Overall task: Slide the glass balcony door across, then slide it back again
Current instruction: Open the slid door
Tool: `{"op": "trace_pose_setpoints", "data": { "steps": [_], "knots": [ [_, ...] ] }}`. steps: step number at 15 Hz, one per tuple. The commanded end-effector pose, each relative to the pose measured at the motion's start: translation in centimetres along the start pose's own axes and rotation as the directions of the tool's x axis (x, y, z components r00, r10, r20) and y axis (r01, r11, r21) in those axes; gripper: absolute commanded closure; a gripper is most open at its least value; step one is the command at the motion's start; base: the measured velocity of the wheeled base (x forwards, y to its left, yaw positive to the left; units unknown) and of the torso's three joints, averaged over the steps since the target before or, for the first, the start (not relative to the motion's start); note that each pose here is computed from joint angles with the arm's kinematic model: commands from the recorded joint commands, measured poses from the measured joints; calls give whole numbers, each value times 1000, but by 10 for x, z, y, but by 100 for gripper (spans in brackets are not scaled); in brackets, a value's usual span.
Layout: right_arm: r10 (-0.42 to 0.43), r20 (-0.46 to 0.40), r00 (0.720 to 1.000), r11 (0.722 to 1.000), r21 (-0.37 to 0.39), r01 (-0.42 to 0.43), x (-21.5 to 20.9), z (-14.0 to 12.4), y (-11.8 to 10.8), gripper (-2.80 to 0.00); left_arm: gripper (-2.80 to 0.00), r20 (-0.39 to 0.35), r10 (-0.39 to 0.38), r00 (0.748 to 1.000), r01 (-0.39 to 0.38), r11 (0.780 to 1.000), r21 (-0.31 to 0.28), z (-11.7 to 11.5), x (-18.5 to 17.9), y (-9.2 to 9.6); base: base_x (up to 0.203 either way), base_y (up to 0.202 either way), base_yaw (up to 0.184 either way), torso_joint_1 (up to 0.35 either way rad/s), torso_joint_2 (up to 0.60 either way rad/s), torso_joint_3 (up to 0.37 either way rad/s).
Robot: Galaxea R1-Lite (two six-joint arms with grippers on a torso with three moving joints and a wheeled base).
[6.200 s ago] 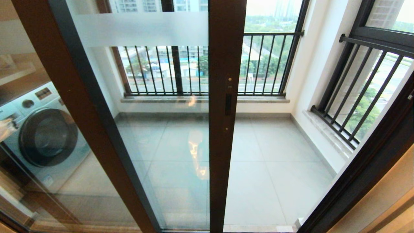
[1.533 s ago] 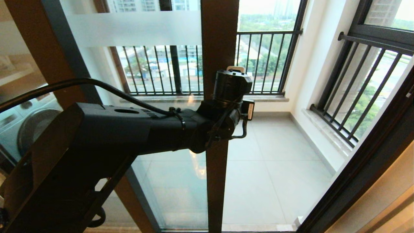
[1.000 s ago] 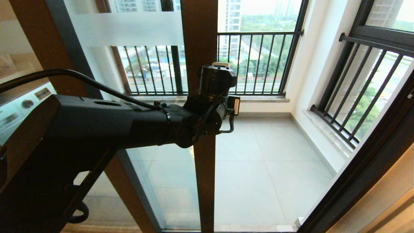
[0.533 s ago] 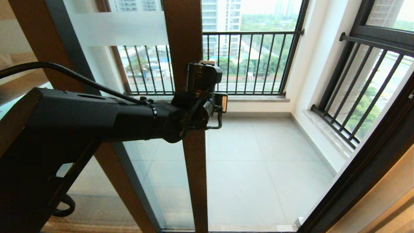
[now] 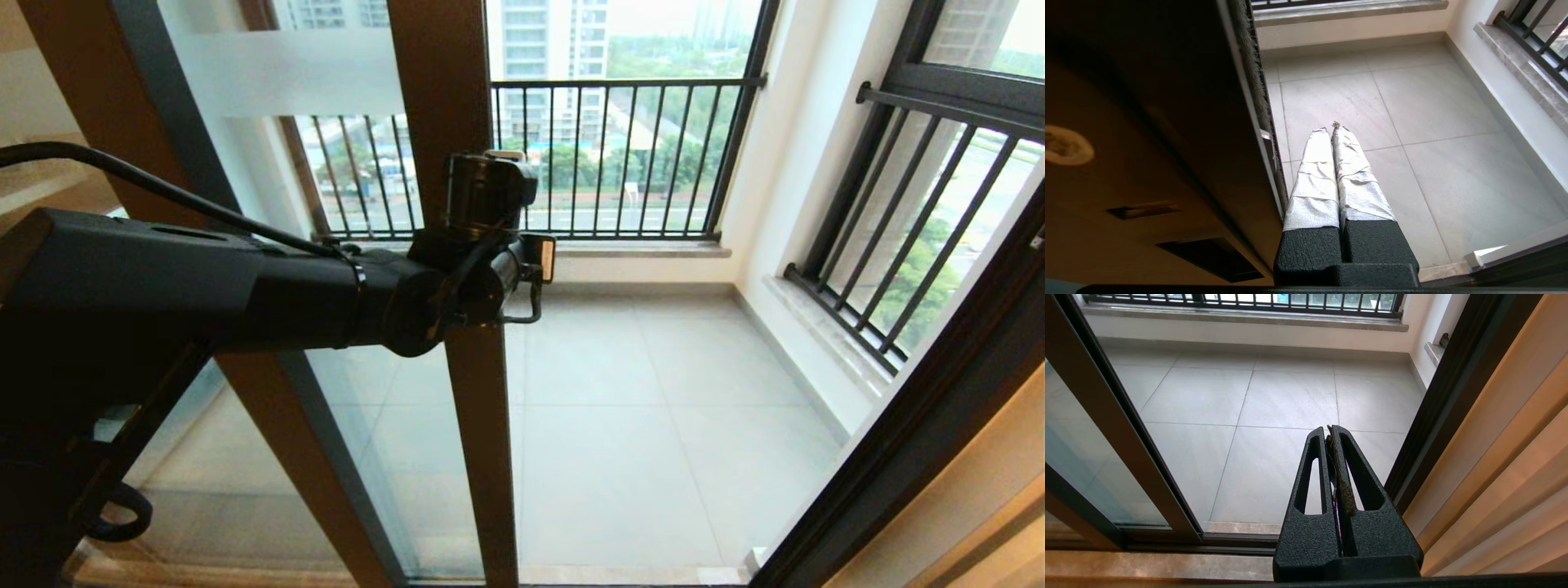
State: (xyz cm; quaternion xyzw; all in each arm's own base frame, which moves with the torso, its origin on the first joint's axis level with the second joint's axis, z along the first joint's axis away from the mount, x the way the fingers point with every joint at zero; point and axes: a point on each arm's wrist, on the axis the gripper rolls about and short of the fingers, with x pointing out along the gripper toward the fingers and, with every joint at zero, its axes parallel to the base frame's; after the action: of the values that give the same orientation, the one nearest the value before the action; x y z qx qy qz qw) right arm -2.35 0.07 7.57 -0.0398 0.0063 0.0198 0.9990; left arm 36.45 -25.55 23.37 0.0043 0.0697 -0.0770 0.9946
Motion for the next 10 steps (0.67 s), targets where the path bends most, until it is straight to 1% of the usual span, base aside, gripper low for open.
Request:
{"op": "trace_pose_setpoints", "data": {
  "steps": [1, 4, 10],
  "knots": [
    [1, 1, 1000, 1000, -1, -1, 0, 0, 0, 0, 0, 0, 20, 1000, -20, 1000, -5, 2, -2, 8, 0, 0, 0, 0, 0, 0],
    [1, 1, 1000, 1000, -1, -1, 0, 0, 0, 0, 0, -23, 33, 999, -33, 999, 5, -4, -4, 15, 0, 0, 0, 0, 0, 0],
    [1, 1, 1000, 1000, 0, -1, 0, 0, 0, 0, 0, -17, 60, 998, -60, 998, -3, 1, -2, 28, 0, 0, 0, 0, 0, 0]
  ]
}}
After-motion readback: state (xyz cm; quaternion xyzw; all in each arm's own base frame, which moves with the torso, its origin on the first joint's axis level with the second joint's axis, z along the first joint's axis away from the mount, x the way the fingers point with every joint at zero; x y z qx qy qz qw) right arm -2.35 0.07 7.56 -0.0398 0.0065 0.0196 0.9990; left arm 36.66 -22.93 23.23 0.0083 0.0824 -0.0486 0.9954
